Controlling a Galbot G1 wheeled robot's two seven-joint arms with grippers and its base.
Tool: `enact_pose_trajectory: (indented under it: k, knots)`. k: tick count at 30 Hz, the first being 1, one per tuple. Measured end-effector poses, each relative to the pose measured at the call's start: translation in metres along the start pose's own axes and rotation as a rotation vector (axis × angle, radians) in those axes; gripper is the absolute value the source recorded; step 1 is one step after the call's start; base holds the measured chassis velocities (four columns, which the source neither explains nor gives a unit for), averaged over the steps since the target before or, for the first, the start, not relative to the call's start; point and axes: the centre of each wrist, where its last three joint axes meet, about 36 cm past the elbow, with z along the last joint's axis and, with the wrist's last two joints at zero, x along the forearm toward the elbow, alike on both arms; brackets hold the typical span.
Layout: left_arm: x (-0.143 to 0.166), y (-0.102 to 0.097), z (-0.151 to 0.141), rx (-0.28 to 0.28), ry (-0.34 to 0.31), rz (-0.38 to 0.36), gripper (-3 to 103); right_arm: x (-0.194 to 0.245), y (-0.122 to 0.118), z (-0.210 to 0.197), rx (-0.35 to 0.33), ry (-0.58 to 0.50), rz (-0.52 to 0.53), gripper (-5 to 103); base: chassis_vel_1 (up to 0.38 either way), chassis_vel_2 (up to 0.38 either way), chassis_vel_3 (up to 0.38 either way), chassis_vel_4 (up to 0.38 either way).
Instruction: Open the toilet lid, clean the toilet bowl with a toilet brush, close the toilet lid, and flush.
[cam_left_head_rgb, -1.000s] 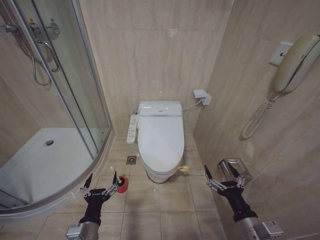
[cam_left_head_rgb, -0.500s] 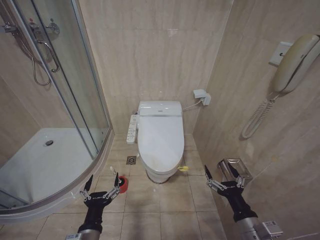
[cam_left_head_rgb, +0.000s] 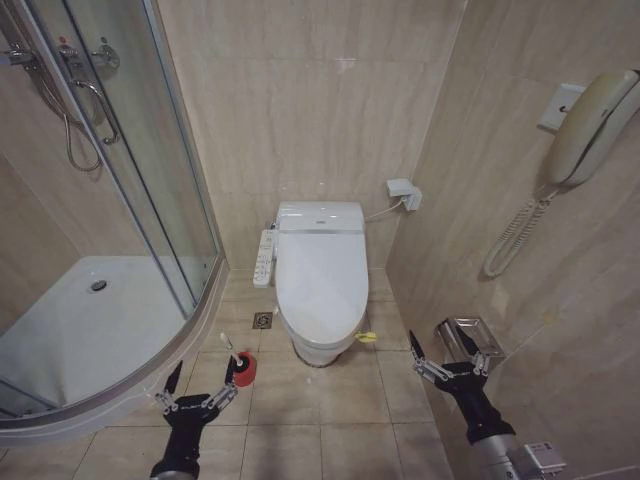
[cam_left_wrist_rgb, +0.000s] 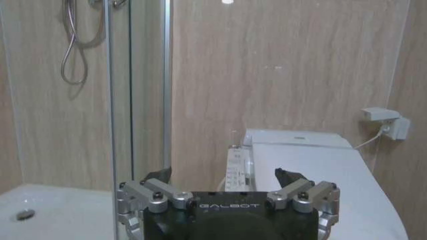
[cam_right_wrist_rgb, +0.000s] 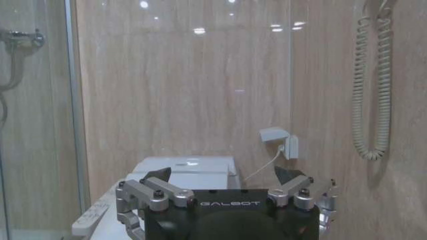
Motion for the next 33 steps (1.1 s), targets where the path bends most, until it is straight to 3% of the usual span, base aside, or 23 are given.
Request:
enact_pose_trajectory:
  k: [15,21,27,33]
  knots:
    - [0.023,-0.007,-0.031,-0.028,0.014,0.004,100,0.0,0.0,0.0,0.0,0.0,0.0,100,0.0,0.0,0.0,0.0]
    - [0.039,-0.015,-0.042,-0.015,0.073,0.01,100,0.0,0.0,0.0,0.0,0.0,0.0,100,0.0,0.0,0.0,0.0]
    - [0.042,-0.007,-0.038,-0.128,0.091,0.018,100,0.0,0.0,0.0,0.0,0.0,0.0,100,0.0,0.0,0.0,0.0]
    - [0.041,0.006,-0.029,-0.16,0.078,-0.013,100,0.0,0.0,0.0,0.0,0.0,0.0,100,0.0,0.0,0.0,0.0]
